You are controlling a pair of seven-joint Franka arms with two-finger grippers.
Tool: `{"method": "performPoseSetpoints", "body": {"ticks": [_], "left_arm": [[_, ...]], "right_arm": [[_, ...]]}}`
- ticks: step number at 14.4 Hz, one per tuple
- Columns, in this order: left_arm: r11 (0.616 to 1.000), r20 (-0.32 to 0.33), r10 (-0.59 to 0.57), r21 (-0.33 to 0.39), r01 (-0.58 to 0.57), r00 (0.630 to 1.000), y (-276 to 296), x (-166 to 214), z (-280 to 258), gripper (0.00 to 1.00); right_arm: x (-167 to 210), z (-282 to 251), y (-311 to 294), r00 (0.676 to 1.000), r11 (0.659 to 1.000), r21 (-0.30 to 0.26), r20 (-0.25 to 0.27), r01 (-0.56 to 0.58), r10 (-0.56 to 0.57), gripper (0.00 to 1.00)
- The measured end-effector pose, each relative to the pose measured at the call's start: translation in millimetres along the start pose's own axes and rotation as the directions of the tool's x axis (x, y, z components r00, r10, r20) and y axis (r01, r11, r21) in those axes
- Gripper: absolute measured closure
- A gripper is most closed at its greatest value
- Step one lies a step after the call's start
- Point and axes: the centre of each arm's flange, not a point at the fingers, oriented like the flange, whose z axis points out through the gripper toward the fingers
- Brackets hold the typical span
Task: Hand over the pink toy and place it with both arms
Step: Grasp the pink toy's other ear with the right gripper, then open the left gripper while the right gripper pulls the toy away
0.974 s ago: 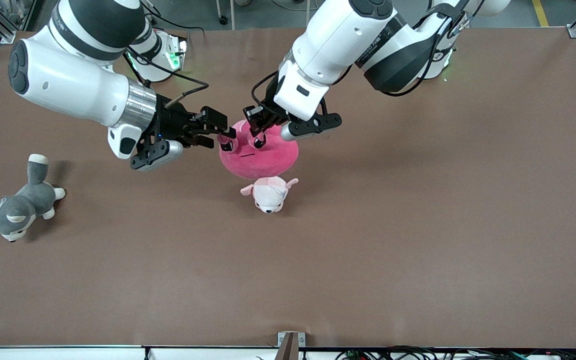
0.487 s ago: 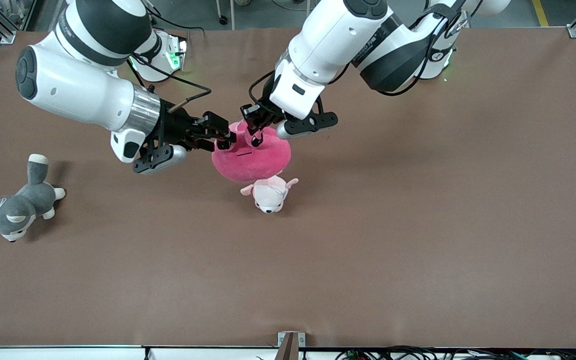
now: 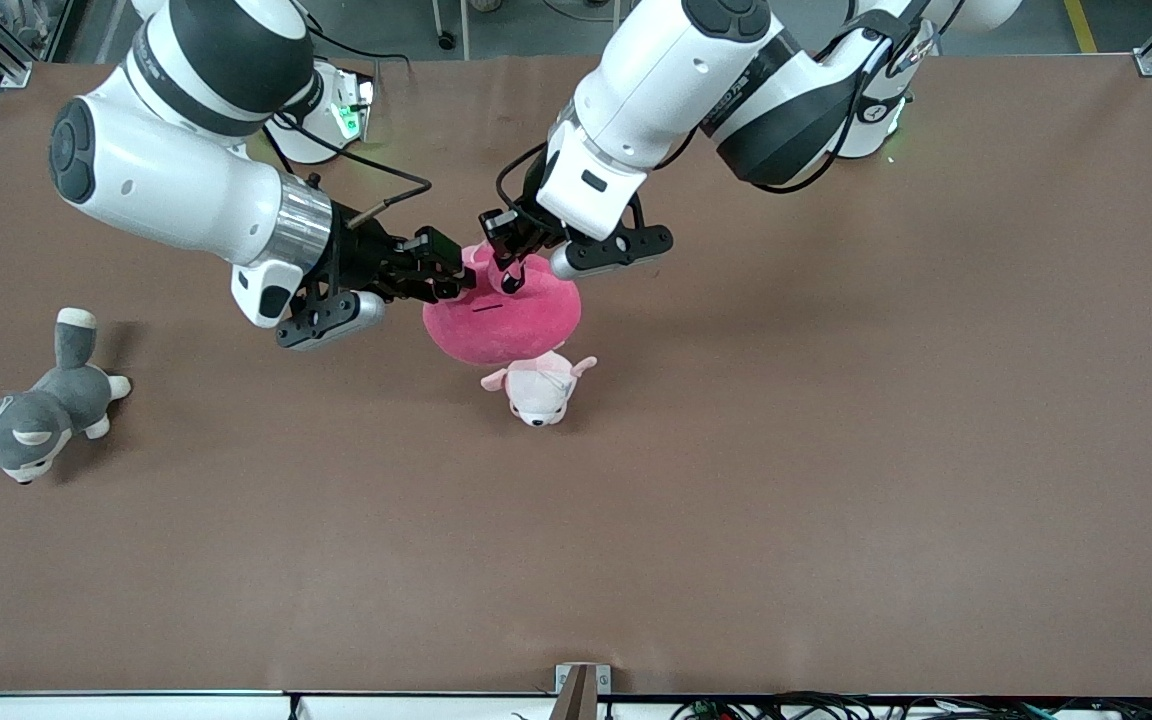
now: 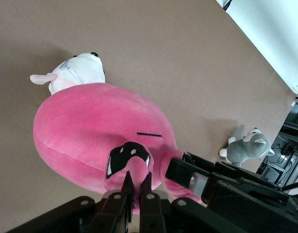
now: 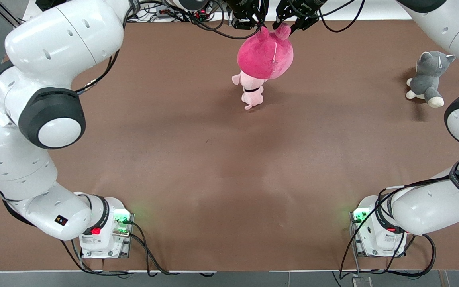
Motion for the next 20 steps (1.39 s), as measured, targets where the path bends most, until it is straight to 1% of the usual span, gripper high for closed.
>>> {"method": "performPoseSetpoints", "body": {"ticks": [6, 11, 12, 13, 14, 15, 16, 18, 19, 20], "left_arm": [[1.0, 0.0, -0.001, 0.0, 0.001, 1.0, 0, 0, 0, 0.93], [1.0, 0.0, -0.001, 0.0, 0.001, 1.0, 0, 0, 0, 0.93], [1.0, 0.0, -0.001, 0.0, 0.001, 1.0, 0, 1, 0, 0.93], [1.0, -0.001, -0.001, 0.0, 0.001, 1.0, 0, 1, 0, 0.93], [1.0, -0.001, -0.001, 0.0, 0.001, 1.0, 0, 1, 0, 0.93], [1.0, 0.0, -0.001, 0.001, 0.001, 1.0, 0, 1, 0, 0.93], [1.0, 0.0, -0.001, 0.001, 0.001, 1.0, 0, 1, 1, 0.93], [1.0, 0.0, -0.001, 0.001, 0.001, 1.0, 0, 1, 1, 0.92], [1.0, 0.0, -0.001, 0.001, 0.001, 1.0, 0, 1, 1, 0.88], [1.0, -0.001, -0.001, -0.002, 0.001, 1.0, 0, 1, 1, 0.8]], "right_arm": [[0, 1, 1, 1.0, 1.0, -0.005, 0.002, 0.001, -0.001, 0.38], [-3, 9, -5, 1.0, 1.0, -0.008, 0.016, 0.011, -0.011, 0.41], [-4, 10, -6, 1.0, 1.0, -0.01, 0.018, 0.014, -0.014, 0.48], [-4, 11, -6, 1.0, 1.0, -0.016, 0.023, 0.016, -0.015, 0.62], [-5, 12, -5, 0.999, 0.999, -0.026, 0.034, 0.018, -0.018, 0.72], [-7, 13, -4, 0.999, 0.999, -0.033, 0.044, 0.02, -0.018, 0.81], [-7, 13, -4, 0.999, 0.999, -0.034, 0.048, 0.02, -0.018, 0.84], [-7, 13, -3, 0.999, 0.999, -0.035, 0.048, 0.019, -0.018, 0.84], [-7, 13, -3, 0.999, 0.999, -0.035, 0.047, 0.019, -0.017, 0.84], [-7, 13, -3, 0.999, 0.999, -0.036, 0.048, 0.019, -0.017, 0.84]]}}
